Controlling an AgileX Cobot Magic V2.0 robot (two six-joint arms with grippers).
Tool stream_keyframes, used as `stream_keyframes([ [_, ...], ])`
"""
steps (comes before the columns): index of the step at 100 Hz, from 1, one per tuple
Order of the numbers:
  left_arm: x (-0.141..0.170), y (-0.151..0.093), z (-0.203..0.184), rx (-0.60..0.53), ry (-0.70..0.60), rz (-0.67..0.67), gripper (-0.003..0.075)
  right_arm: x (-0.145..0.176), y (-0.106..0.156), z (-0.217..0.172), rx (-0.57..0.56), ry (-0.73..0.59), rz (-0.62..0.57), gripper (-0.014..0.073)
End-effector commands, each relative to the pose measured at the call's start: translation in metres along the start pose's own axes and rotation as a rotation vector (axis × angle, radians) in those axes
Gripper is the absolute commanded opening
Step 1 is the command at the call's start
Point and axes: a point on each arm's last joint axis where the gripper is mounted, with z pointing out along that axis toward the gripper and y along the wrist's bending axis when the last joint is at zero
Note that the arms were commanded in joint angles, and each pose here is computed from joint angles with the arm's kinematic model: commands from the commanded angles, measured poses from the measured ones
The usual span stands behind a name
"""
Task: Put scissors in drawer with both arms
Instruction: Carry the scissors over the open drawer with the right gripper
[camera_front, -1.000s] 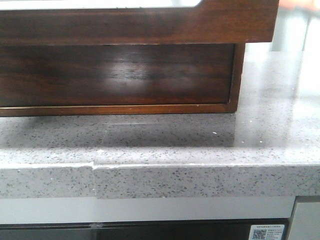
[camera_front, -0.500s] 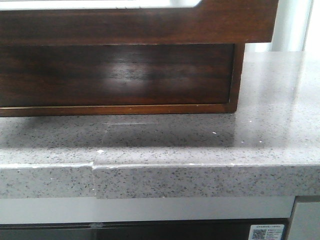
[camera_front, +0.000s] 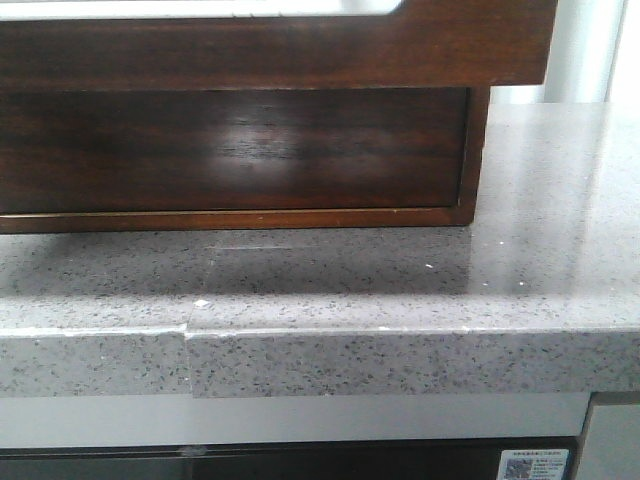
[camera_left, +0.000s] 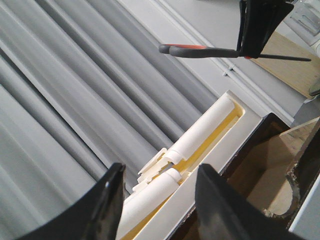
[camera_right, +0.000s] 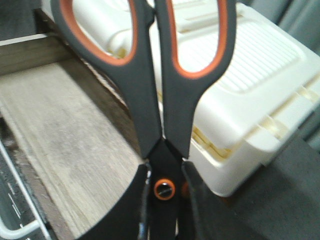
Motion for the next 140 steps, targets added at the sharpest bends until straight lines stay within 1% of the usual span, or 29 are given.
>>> stream_keyframes([
  [1, -0.009, 0.008, 0.003, -0.03, -0.057, -0.051, 0.0313, -0.021, 0.005, 0.003, 0.002, -0.134, -0.095, -0.005],
  [16, -0.009, 0.008, 0.003, -0.03, -0.057, -0.053, 0.0313, -0.024, 0.021, 0.036, -0.069, -0.12, -0.185, -0.005],
  [31, -0.009, 0.008, 0.003, -0.03, -0.057, -0.053, 0.0313, -0.019, 0.028, 0.069, -0.103, -0.073, -0.192, -0.005],
  [48, -0.009, 0.008, 0.003, -0.03, -0.057, -0.053, 0.0313, -0.011, 0.033, 0.094, -0.13, -0.018, -0.193, -0.005],
  [76, -0.009, 0.008, 0.003, -0.03, -0.057, -0.053, 0.0313, -0.002, 0.037, 0.117, -0.151, 0.038, -0.203, -0.005],
  [113, -0.009, 0.008, 0.003, -0.03, -0.057, -0.053, 0.0313, 0.002, 0.039, 0.127, -0.158, 0.058, -0.207, -0.0048],
  [117, -0.009, 0.008, 0.003, -0.03, -0.057, -0.053, 0.0313, 0.002, 0.039, 0.127, -0.158, 0.058, -0.207, -0.0038],
  [124, -0.009, 0.008, 0.003, -0.03, -0.057, -0.053, 0.0313, 0.002, 0.039, 0.127, -0.158, 0.058, -0.207, 0.0018],
  [135, -0.009, 0.008, 0.003, -0.03, -0.057, -0.053, 0.0313, 0.002, 0.039, 0.127, -0.158, 0.058, -0.207, 0.0183],
  [140, -0.009, 0.008, 0.003, -0.03, -0.057, -0.053, 0.0313, 0.002, 0.039, 0.127, -0.158, 0.058, -0.207, 0.0235],
])
